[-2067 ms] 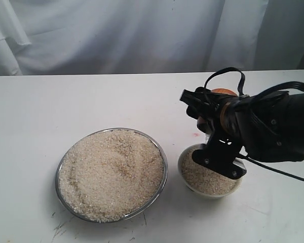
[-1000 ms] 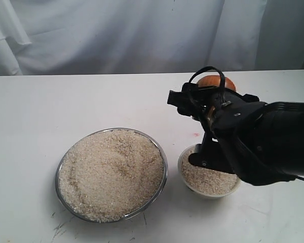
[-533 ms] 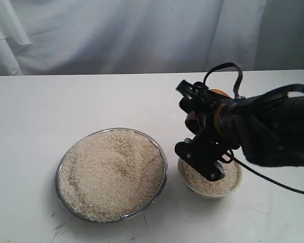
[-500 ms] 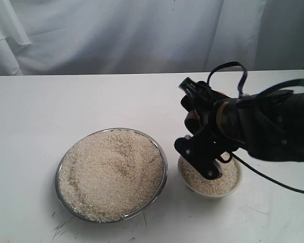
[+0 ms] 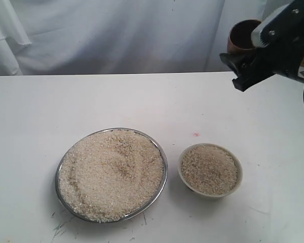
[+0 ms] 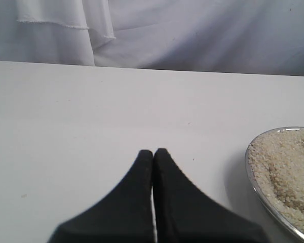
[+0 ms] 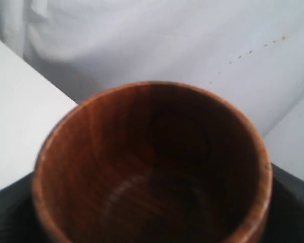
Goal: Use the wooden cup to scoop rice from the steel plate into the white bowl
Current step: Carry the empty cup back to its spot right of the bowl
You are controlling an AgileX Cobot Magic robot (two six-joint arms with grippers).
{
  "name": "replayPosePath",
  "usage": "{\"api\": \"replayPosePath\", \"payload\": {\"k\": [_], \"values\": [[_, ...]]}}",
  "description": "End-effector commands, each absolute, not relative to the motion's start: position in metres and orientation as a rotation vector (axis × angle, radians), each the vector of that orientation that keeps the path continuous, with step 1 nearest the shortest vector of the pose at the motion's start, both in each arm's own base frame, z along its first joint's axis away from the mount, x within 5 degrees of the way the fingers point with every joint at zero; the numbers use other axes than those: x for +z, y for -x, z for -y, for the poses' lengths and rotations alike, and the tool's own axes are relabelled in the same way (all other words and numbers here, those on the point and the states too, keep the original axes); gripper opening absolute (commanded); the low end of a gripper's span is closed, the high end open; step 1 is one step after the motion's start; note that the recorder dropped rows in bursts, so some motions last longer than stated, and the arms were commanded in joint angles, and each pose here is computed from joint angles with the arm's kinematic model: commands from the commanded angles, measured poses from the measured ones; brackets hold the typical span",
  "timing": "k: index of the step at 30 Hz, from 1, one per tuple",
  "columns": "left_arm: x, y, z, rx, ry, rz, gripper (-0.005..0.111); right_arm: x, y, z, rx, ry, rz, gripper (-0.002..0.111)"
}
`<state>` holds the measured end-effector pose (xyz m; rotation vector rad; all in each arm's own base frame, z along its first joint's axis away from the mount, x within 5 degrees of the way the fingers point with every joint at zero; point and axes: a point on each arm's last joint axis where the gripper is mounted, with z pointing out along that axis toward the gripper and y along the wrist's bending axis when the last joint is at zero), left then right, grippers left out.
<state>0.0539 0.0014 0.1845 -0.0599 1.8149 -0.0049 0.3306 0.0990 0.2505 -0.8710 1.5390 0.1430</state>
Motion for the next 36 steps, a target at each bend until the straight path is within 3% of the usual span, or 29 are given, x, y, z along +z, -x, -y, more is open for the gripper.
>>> {"api": "replayPosePath", "payload": {"k": [1, 22, 36], "values": [[0.184, -0.054, -0.001, -0.006, 0.057, -1.801, 0.0, 0.235, -0.338, -0.093, 0.382, 0.803, -1.54, 0.0], [0.184, -0.054, -0.001, -0.006, 0.057, -1.801, 0.0, 0.136, -0.397, -0.095, 0.565, 0.829, -1.588, 0.0], [0.184, -0.054, -0.001, -0.006, 0.057, -1.801, 0.0, 0.091, -0.403, -0.098, 0.644, 0.866, -1.658, 0.0]]}}
